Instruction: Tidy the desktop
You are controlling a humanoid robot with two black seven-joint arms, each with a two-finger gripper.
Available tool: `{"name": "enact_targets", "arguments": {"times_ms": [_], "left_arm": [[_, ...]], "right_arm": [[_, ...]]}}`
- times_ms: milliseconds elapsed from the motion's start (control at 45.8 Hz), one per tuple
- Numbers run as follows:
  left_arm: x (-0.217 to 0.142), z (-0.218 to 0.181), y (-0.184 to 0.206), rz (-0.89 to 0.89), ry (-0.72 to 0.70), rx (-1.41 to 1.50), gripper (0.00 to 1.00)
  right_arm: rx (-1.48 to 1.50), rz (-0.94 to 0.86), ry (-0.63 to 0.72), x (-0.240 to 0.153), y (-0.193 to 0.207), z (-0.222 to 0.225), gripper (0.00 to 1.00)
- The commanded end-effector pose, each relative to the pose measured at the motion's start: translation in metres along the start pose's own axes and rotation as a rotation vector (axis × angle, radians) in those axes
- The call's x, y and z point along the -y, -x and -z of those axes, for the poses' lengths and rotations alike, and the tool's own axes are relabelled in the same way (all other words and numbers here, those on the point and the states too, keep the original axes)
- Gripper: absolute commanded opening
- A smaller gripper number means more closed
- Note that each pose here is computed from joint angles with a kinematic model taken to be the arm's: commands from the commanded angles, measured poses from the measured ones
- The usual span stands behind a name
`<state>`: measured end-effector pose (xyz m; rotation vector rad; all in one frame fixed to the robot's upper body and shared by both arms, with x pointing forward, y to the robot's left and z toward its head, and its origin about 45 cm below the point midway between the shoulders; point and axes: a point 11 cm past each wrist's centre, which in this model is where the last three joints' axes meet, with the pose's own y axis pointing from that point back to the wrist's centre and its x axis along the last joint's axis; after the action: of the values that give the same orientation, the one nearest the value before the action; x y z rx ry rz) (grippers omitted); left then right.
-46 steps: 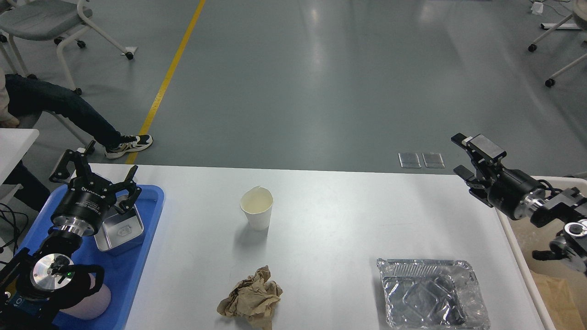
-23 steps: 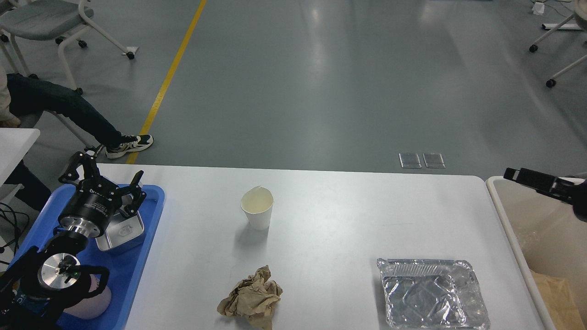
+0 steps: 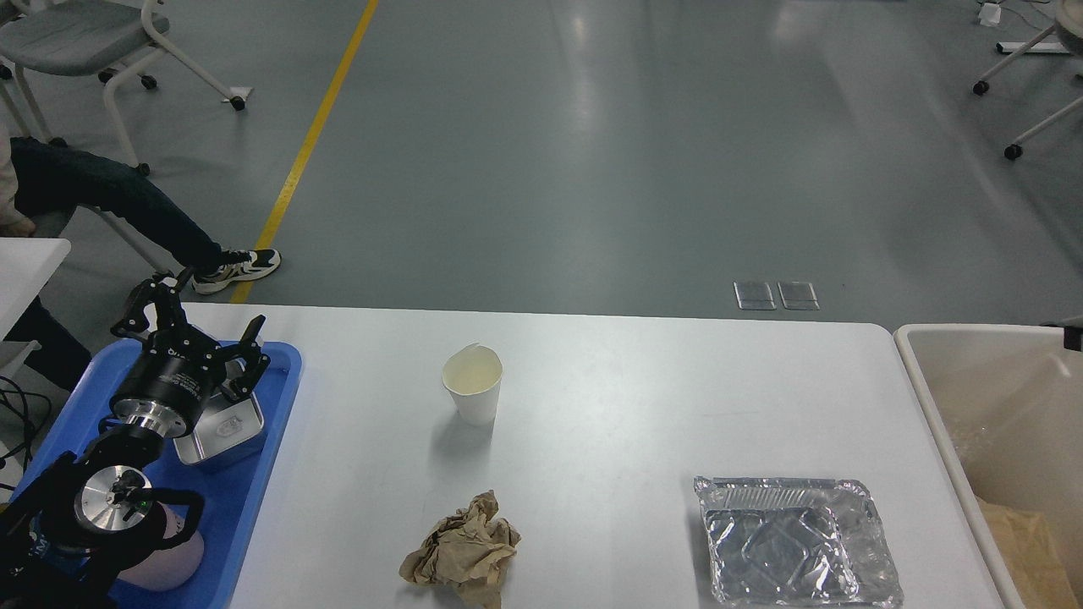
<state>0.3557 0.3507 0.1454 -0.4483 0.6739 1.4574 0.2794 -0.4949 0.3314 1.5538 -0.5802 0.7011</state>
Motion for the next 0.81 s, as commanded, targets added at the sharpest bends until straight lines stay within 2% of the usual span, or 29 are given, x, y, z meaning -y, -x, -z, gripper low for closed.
{"name": "enact_targets", "arguments": {"times_ms": [0,306,524,786], "left_arm": [[-0.001,0.003,-0.005,-0.035,-0.008,0.004,0.97],[0.003,0.017,0.005,-0.027,-0.014,-0.036,0.97],[0.008,0.023,0.014,-0.02,-0.012,-0.06,0.97],[0.008,0.023,0.012,-0.034,-0.014,-0.056,0.97]], "right_arm": [[-0.043,0.089,0.068,-0.008,0.021,-0.015,1.0],[-0.005,0.29,0.128,-0.007,0.082,-0.033,1.0],[0.077,0.272,0.016,0.037,0.106,-0.01,1.0],[0.094,0.27,-0.14,0.094,0.136,0.044,1.0]]}}
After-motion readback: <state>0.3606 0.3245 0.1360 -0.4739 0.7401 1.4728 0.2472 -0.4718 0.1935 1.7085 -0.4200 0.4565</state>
